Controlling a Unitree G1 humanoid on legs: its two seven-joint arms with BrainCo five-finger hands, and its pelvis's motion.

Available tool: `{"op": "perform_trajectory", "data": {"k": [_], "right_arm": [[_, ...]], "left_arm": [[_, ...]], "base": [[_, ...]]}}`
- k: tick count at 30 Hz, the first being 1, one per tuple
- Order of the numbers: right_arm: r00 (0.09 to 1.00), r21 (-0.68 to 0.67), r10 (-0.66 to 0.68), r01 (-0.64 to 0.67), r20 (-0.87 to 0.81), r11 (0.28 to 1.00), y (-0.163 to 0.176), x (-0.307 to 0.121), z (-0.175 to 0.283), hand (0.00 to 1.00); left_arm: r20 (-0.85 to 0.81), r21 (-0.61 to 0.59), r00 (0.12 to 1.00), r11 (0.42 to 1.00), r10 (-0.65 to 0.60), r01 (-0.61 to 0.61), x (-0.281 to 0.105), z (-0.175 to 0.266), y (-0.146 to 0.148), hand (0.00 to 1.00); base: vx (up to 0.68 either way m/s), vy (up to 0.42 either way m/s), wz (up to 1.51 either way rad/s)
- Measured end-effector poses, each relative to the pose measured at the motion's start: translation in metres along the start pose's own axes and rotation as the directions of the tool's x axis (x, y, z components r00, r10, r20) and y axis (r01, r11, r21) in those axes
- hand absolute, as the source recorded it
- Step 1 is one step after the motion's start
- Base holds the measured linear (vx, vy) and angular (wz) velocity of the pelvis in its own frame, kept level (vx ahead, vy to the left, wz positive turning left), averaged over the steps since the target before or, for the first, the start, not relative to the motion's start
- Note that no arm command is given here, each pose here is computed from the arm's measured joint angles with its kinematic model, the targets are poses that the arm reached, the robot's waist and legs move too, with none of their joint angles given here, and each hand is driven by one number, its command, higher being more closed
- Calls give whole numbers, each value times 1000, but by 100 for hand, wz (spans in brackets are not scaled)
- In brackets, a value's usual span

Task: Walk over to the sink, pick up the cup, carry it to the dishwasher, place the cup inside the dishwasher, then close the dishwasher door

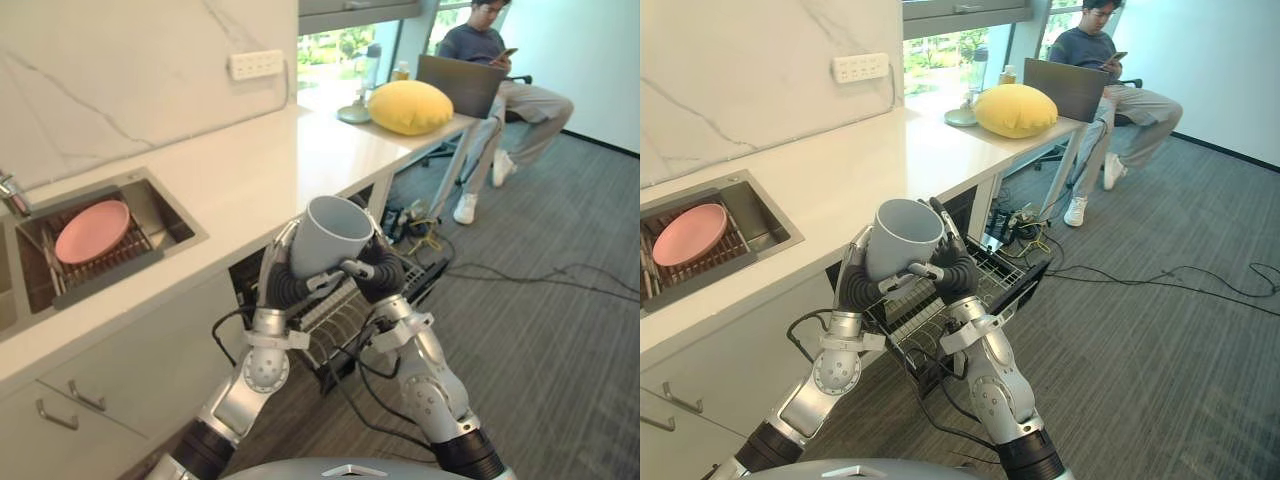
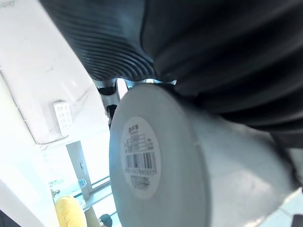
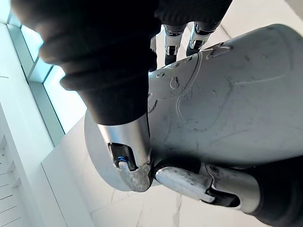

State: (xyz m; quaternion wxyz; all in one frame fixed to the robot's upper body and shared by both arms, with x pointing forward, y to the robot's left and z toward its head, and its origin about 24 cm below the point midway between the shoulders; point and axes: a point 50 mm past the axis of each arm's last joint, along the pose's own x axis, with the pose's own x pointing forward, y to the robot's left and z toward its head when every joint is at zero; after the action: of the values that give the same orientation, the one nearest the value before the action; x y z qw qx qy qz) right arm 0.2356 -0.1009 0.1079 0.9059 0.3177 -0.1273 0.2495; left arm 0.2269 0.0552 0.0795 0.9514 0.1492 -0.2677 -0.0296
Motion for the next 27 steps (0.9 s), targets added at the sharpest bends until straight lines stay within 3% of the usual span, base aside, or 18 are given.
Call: {"op": "perform_trajectory", "data": {"k": [15,27], "right_arm": [[1000,-12,13,-13,10,1000,4,1,3,0],[996,-195,-5,-13,-92,981,0,-2,0,0]], "left_arm": [[1,-2,1000,1000,-22,22,-2,0,-3,100],[-48,58,996,995,-80,83,-11,-14,-2,100]], "base": [[0,0,0],[0,0,0]]}}
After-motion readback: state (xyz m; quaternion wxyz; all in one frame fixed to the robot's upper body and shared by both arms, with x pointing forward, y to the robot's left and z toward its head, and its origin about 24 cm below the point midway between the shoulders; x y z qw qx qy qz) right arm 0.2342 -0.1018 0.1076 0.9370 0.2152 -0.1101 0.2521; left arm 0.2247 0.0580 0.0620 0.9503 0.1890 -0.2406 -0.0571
